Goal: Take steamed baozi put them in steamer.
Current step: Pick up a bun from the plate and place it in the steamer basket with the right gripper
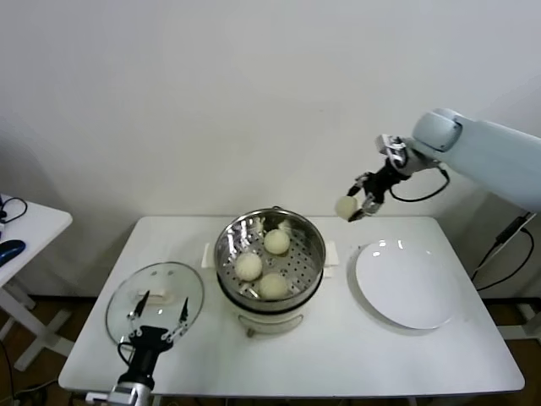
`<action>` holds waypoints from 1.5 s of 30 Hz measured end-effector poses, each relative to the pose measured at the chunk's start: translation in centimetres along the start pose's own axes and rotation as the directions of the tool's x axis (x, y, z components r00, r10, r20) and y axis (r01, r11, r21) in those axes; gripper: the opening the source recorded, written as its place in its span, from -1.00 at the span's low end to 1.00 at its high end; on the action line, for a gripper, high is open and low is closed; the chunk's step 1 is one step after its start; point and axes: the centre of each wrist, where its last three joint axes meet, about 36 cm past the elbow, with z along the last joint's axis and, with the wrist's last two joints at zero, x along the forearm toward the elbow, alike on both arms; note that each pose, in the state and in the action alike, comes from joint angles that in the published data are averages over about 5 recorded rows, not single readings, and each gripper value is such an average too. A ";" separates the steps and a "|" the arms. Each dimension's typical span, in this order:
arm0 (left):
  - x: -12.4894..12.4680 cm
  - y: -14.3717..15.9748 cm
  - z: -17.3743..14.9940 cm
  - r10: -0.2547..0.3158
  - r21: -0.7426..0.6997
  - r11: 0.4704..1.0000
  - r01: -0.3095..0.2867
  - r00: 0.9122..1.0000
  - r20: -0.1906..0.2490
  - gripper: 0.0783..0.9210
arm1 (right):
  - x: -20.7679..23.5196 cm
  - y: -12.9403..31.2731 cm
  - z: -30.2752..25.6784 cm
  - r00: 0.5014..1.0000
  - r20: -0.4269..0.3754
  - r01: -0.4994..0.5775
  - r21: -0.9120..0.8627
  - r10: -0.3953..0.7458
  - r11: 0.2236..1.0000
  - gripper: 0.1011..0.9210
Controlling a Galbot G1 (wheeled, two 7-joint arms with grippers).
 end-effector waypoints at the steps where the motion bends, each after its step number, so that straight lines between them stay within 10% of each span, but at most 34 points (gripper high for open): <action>1: 0.0 -0.1 0.0 0.001 0.000 1.000 -0.001 1.000 -0.001 0.77 | -0.3 -0.1 -0.9 1.000 0.006 0.008 0.002 -0.008 1.000 0.43; 14: -0.1 -0.1 0.2 0.011 -0.010 1.000 -0.011 1.000 -0.014 0.77 | -8.3 0.7 -9.1 0.991 0.012 0.132 0.036 -0.132 0.991 0.43; 45: -0.4 -0.2 0.7 0.011 -0.008 1.000 -0.011 0.999 -0.033 0.77 | -15.7 2.6 -6.6 0.974 -0.089 0.212 0.025 -0.209 0.977 0.45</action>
